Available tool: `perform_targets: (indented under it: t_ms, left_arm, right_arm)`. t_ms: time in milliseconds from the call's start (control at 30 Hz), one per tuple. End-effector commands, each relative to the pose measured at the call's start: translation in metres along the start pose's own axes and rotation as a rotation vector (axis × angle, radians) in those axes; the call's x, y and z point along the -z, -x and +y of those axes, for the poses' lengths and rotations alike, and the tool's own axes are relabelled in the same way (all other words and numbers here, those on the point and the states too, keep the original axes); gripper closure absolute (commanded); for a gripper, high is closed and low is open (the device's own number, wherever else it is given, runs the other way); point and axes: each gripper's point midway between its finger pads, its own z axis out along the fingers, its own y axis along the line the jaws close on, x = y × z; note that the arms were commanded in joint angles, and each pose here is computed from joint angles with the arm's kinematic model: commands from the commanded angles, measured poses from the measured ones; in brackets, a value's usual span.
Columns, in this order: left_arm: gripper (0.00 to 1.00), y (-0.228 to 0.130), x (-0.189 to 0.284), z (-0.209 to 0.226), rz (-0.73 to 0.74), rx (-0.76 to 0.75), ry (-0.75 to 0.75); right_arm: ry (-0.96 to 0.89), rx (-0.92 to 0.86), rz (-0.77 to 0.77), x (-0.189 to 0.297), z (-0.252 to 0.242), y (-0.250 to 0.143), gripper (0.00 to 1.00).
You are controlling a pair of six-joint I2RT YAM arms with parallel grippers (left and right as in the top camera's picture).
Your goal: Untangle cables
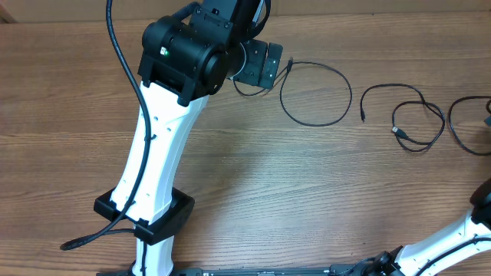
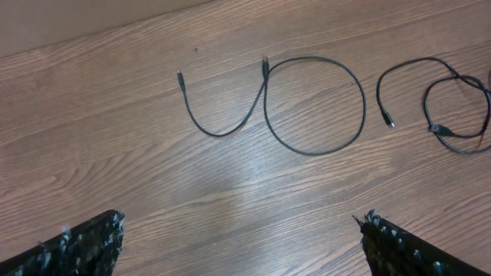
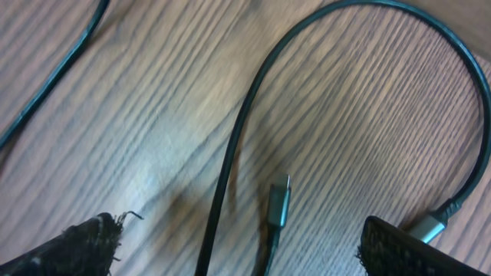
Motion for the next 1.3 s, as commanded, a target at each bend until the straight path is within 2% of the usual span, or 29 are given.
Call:
perform_targets:
  t_ms: [0,133,300,433,600,800,900,1000,1100,1167,1267]
  left_arm:
    - [0.00,-0.002,-0.001,-0.003,0.008,-0.002,-0.008]
    - [0.01,-0.002,-0.001,-0.004,0.008,-0.003,-0.009]
    - [0.00,-0.002,-0.001,-0.004,0.009,-0.003,-0.008]
    - [0.01,-0.002,-0.001,-0.004,0.010,-0.002,-0.008]
    - [0.01,-0.005,-0.001,-0.008,0.023,-0.003,-0.033]
    - [0.00,-0.005,-0.001,-0.008,0.022,-0.004,-0.031]
    - [0.00,-0.005,-0.001,-0.008,0.022,-0.004,-0.031]
    - [0.01,-0.005,-0.001,-0.008,0.022,-0.004,-0.032]
    - [0.00,-0.005,-0.001,-0.008,0.022,-0.004,-0.032]
    - [0.00,-0.005,-0.001,-0.008,0.022,-0.004,-0.032]
    - [0.01,-0.005,-0.001,-0.008,0.022,-0.010,-0.033]
  right_arm:
    - [0.011,0.004,-0.066,0.024,0.012,0.030,0.00]
    - [0.071,0.024,-0.152,0.074,0.036,0.063,0.00]
    - [0.183,0.048,-0.312,0.167,0.067,0.103,0.00]
    - [0.293,0.077,-0.399,0.241,0.088,0.113,0.00]
    - [0.456,0.156,-0.362,0.302,0.114,0.084,0.00]
    - [0.464,0.224,-0.272,0.338,0.112,0.034,0.00]
    - [0.456,0.223,-0.351,0.387,0.093,0.021,0.00]
    - [0.483,0.203,-0.495,0.452,0.065,0.006,0.00]
    - [0.504,0.188,-0.622,0.497,0.040,-0.013,0.00]
    - [0.509,0.198,-0.669,0.507,0.030,-0.029,0.00]
    - [0.506,0.198,-0.651,0.487,0.028,-0.048,0.00]
